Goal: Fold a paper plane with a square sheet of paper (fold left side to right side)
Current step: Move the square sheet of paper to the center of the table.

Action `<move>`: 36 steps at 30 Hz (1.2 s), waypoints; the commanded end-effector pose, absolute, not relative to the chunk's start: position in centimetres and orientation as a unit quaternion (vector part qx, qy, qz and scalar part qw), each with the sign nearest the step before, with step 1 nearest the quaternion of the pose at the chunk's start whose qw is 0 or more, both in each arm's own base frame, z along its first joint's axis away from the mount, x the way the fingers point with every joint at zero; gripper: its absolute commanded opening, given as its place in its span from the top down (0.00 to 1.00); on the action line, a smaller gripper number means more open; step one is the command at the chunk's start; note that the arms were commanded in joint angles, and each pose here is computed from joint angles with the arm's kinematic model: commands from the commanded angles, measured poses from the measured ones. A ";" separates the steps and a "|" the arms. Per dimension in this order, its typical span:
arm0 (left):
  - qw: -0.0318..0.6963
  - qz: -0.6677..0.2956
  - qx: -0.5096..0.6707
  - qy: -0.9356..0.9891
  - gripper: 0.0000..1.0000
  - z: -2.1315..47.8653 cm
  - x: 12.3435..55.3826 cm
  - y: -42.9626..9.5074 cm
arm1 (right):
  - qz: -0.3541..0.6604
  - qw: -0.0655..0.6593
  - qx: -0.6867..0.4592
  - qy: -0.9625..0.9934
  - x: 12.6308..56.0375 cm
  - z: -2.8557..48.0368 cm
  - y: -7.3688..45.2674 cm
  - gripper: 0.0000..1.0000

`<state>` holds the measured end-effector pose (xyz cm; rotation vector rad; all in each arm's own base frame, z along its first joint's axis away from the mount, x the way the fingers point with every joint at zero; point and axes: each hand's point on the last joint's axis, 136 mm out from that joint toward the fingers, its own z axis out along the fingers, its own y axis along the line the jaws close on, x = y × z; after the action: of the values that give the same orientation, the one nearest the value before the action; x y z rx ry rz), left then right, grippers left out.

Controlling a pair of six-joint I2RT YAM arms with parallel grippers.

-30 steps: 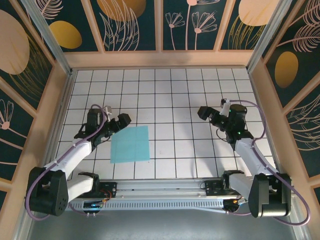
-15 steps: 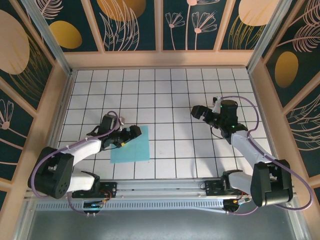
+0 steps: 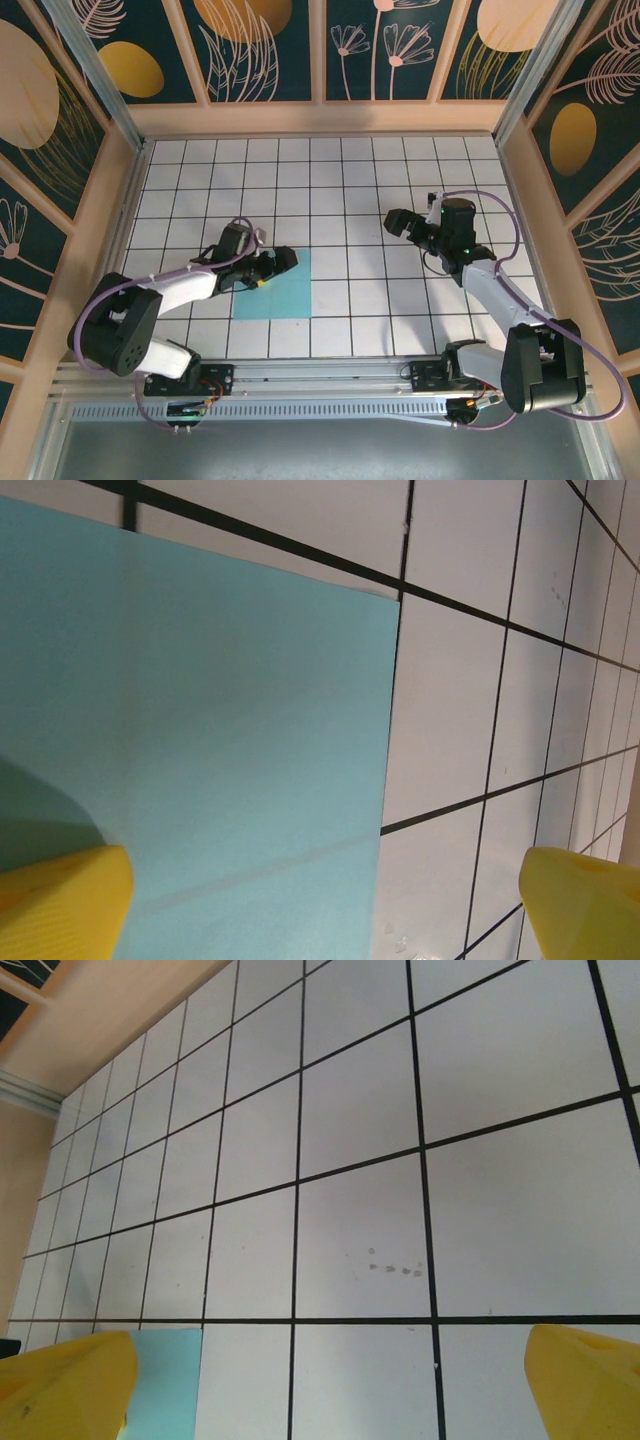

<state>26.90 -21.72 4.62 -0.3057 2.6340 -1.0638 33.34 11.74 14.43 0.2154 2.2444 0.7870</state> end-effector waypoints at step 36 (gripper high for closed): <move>0.219 -0.402 -0.066 0.886 0.01 10.4 33.3 -33.7 | 0.265 0.358 0.076 0.892 33.0 14.7 9.5 0.12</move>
<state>32.49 -34.46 6.86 -0.2332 2.5468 -1.1538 32.57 8.37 14.14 0.2618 2.2851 0.6723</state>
